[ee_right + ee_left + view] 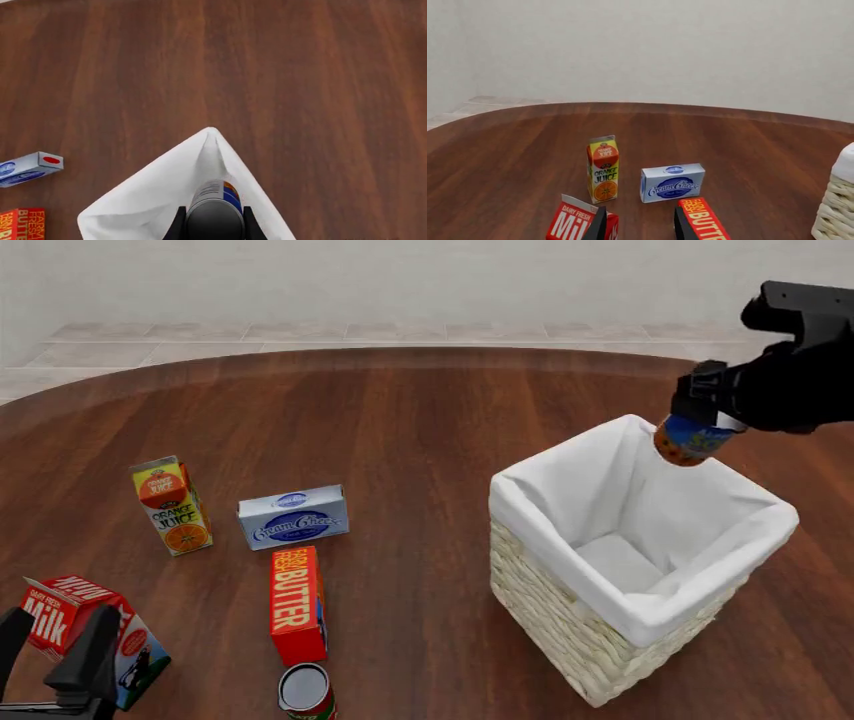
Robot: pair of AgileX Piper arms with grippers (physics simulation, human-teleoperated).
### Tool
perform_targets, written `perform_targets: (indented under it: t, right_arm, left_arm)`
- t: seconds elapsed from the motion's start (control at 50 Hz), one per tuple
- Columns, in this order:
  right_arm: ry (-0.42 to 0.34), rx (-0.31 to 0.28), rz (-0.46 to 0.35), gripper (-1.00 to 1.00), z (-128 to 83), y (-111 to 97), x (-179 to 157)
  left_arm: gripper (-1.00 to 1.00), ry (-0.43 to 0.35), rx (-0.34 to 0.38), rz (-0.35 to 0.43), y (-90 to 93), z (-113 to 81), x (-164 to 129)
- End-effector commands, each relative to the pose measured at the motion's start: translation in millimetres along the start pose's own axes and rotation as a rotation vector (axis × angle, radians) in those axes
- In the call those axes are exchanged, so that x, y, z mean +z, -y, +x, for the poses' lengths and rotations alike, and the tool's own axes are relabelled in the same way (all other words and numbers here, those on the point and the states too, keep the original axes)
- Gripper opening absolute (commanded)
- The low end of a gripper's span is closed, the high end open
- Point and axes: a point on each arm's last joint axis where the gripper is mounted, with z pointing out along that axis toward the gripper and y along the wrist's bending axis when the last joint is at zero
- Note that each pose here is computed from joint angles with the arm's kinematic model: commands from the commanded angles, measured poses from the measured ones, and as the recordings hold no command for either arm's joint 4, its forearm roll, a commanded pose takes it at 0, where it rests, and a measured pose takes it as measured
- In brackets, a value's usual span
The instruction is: Pick up the alphabet soup and the tomato sauce, and put them in the basket.
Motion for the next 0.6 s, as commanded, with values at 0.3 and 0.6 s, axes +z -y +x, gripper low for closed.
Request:
perform_targets:
  t: [0.3,0.6]
  right_arm:
    - [-0.063,-0.037,-0.04,-1.0,35.8,-13.0,16.3]
    - [-0.11,-0.074,-0.053,-1.0,54.9,-17.6,32.6]
  left_arm:
    - [1.0,0.005,0.001,0.0,0.1,-0.8,0.0]
    - [1.0,0.011,-0.003,0.0,0.1,-1.5,-0.1]
